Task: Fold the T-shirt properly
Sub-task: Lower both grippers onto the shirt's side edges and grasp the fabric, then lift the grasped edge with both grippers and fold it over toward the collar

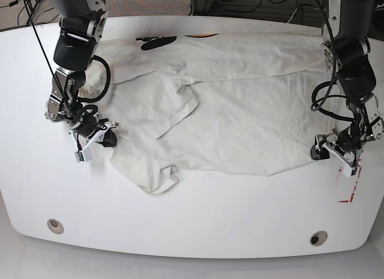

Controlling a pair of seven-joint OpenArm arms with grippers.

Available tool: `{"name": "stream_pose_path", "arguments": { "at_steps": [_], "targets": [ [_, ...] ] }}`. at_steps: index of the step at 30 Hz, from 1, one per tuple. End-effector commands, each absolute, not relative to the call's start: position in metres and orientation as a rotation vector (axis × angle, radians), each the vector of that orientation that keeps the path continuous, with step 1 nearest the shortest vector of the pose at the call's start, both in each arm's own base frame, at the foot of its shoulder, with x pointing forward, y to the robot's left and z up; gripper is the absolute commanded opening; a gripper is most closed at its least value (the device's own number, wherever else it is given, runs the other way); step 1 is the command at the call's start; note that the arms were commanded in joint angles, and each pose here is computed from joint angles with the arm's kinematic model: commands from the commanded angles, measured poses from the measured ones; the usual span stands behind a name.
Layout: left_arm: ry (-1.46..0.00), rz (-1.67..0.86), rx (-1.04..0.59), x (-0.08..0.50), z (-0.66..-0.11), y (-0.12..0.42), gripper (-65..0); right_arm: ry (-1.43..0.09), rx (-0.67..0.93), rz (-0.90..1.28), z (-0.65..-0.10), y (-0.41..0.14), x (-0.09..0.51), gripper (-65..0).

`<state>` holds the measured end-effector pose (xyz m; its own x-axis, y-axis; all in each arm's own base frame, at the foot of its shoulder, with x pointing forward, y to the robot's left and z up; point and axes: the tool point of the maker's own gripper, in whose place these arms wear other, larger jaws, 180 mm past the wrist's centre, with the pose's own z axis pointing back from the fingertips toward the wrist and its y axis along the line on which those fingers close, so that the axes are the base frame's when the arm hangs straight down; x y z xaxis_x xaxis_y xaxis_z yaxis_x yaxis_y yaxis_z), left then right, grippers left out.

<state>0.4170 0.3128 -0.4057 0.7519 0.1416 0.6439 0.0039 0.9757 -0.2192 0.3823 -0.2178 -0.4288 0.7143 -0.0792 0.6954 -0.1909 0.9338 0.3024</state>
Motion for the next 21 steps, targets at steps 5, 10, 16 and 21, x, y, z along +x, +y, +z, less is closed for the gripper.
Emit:
{"name": "stream_pose_path", "arguments": {
  "at_steps": [5,10,16,21],
  "targets": [
    [-0.735,0.073,-0.242,0.43,-0.399,0.302,-16.5,-0.749,0.341,0.084,-0.429,-0.224,0.381,-63.3],
    [-0.734,0.065,-0.25,0.432,-0.4,0.295,-42.6,-0.749,0.335,0.088,-0.429,-0.225,0.381,-63.6],
    [-0.722,-0.009,-0.246,0.436,-0.402,0.277,-65.0,-0.764,0.329,0.097,-0.423,-0.225,0.386,-63.7],
    [-0.784,-0.065,-0.205,0.447,-0.38,0.278,-65.0,-0.817,0.297,0.134,-0.401,-0.228,0.396,-63.7]
  ]
}}
